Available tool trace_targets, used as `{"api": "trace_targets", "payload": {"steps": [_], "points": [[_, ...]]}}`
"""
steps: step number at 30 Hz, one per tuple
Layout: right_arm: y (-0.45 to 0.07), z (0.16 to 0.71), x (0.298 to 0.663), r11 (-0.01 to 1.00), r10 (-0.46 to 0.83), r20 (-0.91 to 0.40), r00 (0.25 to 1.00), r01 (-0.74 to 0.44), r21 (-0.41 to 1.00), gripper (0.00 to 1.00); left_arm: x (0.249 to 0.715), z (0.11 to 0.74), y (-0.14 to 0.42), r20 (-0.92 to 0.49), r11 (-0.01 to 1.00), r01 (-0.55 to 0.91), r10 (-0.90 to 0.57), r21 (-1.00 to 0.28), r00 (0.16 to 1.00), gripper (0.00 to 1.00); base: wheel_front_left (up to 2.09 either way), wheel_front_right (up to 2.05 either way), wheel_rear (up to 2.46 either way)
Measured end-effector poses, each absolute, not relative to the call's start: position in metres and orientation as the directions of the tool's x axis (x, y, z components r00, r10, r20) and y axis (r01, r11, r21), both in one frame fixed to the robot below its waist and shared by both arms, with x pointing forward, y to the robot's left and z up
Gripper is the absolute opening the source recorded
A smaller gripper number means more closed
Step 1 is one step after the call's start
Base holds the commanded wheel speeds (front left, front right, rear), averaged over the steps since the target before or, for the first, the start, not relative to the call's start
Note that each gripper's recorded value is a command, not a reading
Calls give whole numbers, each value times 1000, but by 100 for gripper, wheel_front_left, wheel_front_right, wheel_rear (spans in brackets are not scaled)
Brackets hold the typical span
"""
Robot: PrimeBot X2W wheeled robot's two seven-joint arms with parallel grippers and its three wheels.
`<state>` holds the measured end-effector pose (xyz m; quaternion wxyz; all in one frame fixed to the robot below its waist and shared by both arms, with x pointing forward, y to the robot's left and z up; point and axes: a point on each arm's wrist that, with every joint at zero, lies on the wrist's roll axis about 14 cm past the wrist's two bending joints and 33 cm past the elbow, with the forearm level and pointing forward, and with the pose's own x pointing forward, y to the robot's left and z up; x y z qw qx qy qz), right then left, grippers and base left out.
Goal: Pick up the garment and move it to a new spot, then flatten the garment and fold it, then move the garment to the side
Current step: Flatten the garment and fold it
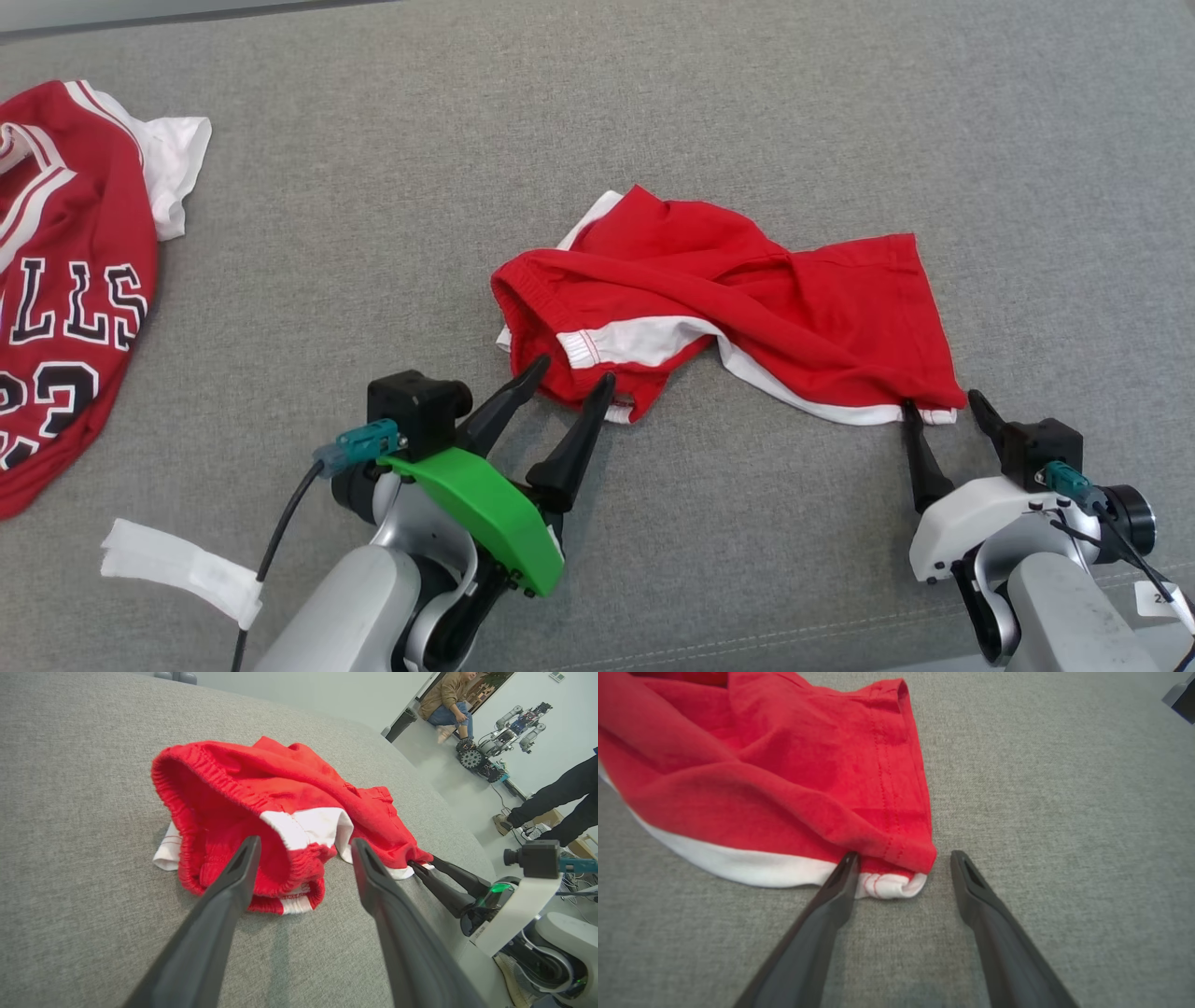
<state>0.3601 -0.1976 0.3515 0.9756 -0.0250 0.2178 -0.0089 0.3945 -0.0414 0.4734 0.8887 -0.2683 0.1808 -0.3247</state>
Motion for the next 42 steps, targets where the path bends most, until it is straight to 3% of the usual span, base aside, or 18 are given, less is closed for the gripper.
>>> {"api": "trace_targets", "payload": {"steps": [16, 20, 24, 29, 42], "points": [[-196, 348, 361, 999, -25, -425, 905, 13, -29, 100, 391, 497, -60, -95, 582, 547, -732, -601, 675, 100, 0, 0, 0], [-192, 347, 359, 1000, -15, -428, 904, 12, -9, 84, 391, 497, -61, -96, 582, 546, -732, -603, 674, 100, 0, 0, 0], [-189, 346, 358, 1000, -6, -430, 903, 7, 1, 79, 392, 491, -62, -121, 592, 531, -729, -606, 674, 100, 0, 0, 0], [-191, 347, 357, 1000, -12, -430, 903, 16, 6, 84, 401, 479, -52, -167, 651, 505, -691, -567, 704, 100, 0, 0, 0], [-195, 346, 355, 999, -28, -431, 902, 36, 11, 89, 404, 471, -50, -201, 674, 476, -672, -565, 713, 100, 0, 0, 0]]}}
